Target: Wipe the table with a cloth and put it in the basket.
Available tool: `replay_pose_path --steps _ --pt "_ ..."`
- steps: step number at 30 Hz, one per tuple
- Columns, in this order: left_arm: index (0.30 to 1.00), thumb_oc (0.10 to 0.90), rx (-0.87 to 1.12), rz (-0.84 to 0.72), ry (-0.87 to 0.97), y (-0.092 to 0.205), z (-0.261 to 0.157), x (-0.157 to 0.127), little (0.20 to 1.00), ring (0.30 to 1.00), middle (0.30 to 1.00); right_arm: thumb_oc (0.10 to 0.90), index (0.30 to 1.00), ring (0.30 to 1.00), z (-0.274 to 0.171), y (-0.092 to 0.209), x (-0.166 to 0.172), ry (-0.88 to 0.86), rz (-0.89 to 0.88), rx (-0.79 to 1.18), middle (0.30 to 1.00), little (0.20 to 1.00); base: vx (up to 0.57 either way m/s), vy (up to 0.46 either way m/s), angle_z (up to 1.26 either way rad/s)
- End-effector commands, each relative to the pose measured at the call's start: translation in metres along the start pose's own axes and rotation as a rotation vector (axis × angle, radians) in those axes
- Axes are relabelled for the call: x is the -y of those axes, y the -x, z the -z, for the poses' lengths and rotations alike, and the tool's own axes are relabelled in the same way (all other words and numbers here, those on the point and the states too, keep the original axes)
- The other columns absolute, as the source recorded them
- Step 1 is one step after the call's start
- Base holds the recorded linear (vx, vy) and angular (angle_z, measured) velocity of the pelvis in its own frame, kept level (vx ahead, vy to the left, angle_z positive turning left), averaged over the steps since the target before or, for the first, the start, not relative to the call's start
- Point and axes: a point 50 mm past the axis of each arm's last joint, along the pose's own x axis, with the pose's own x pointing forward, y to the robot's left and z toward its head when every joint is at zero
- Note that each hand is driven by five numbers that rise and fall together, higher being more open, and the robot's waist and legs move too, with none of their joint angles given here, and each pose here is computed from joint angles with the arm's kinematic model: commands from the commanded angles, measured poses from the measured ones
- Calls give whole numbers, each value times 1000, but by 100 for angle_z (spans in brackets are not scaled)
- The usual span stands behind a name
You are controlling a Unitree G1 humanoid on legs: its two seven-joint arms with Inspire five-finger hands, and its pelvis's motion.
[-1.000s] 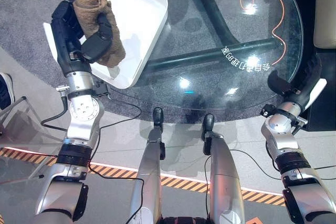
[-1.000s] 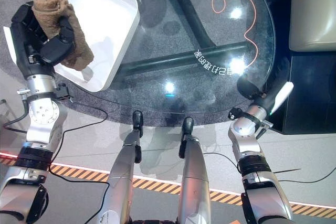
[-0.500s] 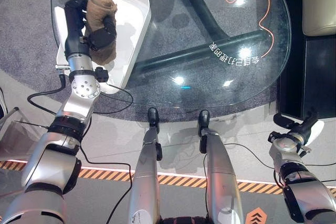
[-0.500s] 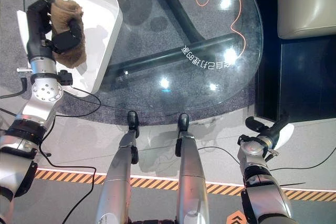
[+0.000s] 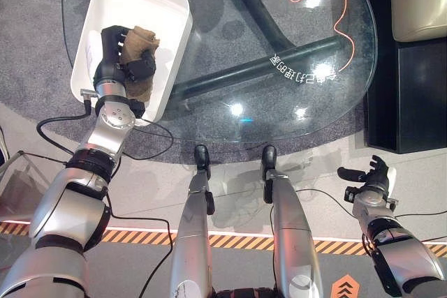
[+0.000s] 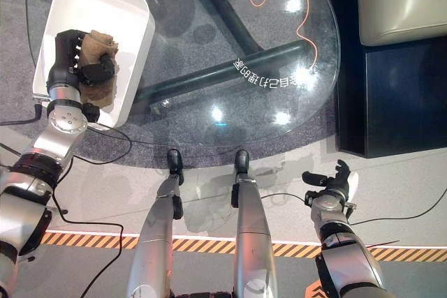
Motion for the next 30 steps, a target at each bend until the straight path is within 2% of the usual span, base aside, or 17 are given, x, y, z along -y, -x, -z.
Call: replay_pose_path --steps 1,6,8,9,14,16,17,30 --pt "300 100 127 -191 23 -31 -53 -57 200 300 300 800 900 900 10 -2 6 82 -43 -48 900 900 0 0 0" --pt "300 100 65 -167 -26 -34 -48 -56 200 300 300 800 900 900 11 1 -3 115 -101 -67 900 900 0 0 0" --pt "493 325 54 -159 -39 -34 -46 -56 425 493 493 800 900 900 11 1 -5 117 -107 -69 900 900 0 0 0" --pt "564 407 44 -148 -47 -34 -45 -54 507 564 564 800 900 900 11 1 -6 122 -111 -71 900 900 0 0 0" --pt "585 432 27 -140 -63 -35 -44 -52 532 585 585 800 900 900 10 1 -7 145 -114 -60 900 900 0 0 0" --pt "764 641 15 -142 -72 -36 -44 -52 741 764 764 800 900 900 6 1 -10 153 -123 -47 900 900 0 0 0" --pt "900 800 13 -144 -69 -36 -44 -51 900 900 900 800 900 900 5 1 -11 154 -124 -45 900 900 0 0 0" --pt "900 800 0 -157 -83 -37 -44 -49 900 900 900 800 900 900 5 4 -17 159 -129 -36 900 900 0 0 0"
